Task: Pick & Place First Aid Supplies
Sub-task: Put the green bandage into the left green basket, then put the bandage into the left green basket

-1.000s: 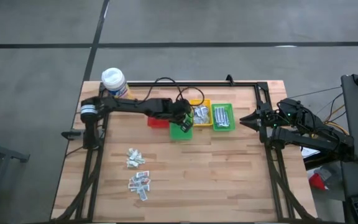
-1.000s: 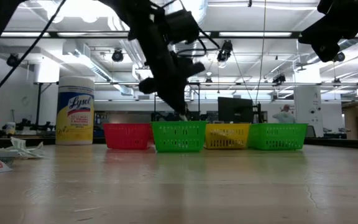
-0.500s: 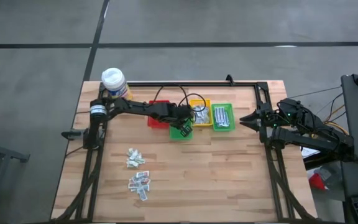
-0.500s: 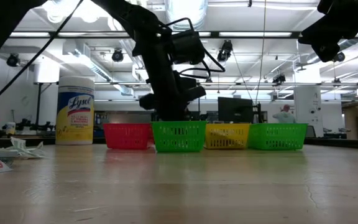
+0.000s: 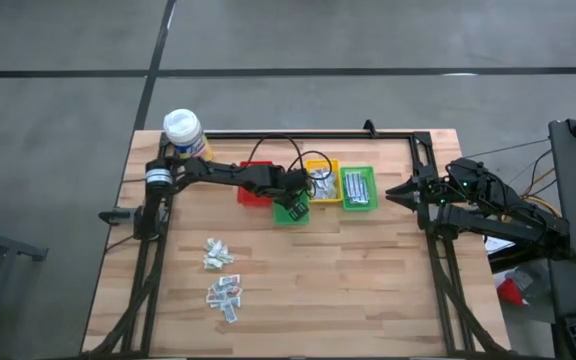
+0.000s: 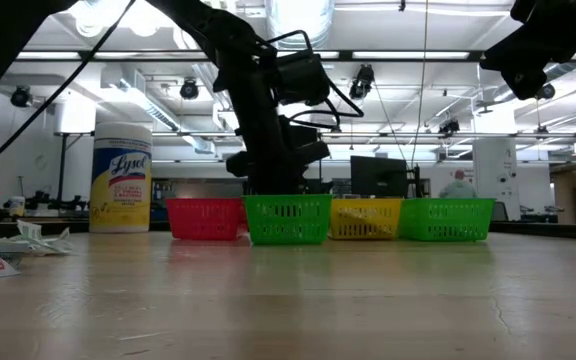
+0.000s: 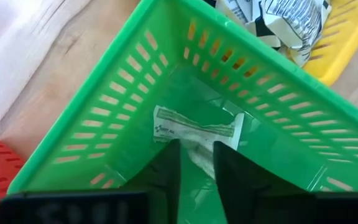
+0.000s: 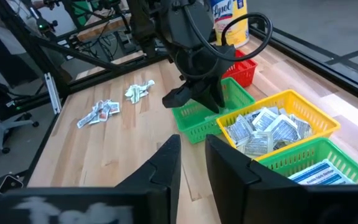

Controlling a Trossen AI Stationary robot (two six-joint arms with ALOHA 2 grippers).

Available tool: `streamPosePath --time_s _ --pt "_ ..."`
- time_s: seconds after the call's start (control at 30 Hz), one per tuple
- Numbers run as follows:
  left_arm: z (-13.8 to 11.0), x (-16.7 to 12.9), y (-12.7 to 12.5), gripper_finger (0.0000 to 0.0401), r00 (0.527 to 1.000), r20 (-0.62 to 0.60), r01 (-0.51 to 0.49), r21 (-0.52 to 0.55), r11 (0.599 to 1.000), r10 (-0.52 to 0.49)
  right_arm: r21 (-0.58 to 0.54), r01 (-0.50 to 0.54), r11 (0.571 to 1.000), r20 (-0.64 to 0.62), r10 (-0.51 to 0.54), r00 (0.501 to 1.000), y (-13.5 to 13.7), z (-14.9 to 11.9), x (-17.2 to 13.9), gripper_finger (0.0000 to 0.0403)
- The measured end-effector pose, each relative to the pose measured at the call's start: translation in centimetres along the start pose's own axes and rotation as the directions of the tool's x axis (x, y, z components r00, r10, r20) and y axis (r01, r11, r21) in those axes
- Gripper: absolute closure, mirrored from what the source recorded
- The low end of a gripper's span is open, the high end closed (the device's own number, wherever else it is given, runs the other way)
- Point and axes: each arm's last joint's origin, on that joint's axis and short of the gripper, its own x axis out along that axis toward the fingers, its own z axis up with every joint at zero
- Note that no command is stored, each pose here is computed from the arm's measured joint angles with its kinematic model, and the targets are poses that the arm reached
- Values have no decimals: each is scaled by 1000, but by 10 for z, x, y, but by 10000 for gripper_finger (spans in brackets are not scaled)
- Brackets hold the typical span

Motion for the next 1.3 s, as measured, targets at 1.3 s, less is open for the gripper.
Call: streamPosePath --time_s 1.3 --pt "-43 -132 -47 229 861 -443 -238 83 968 250 0 0 1000 0 0 1000 0 0 0 317"
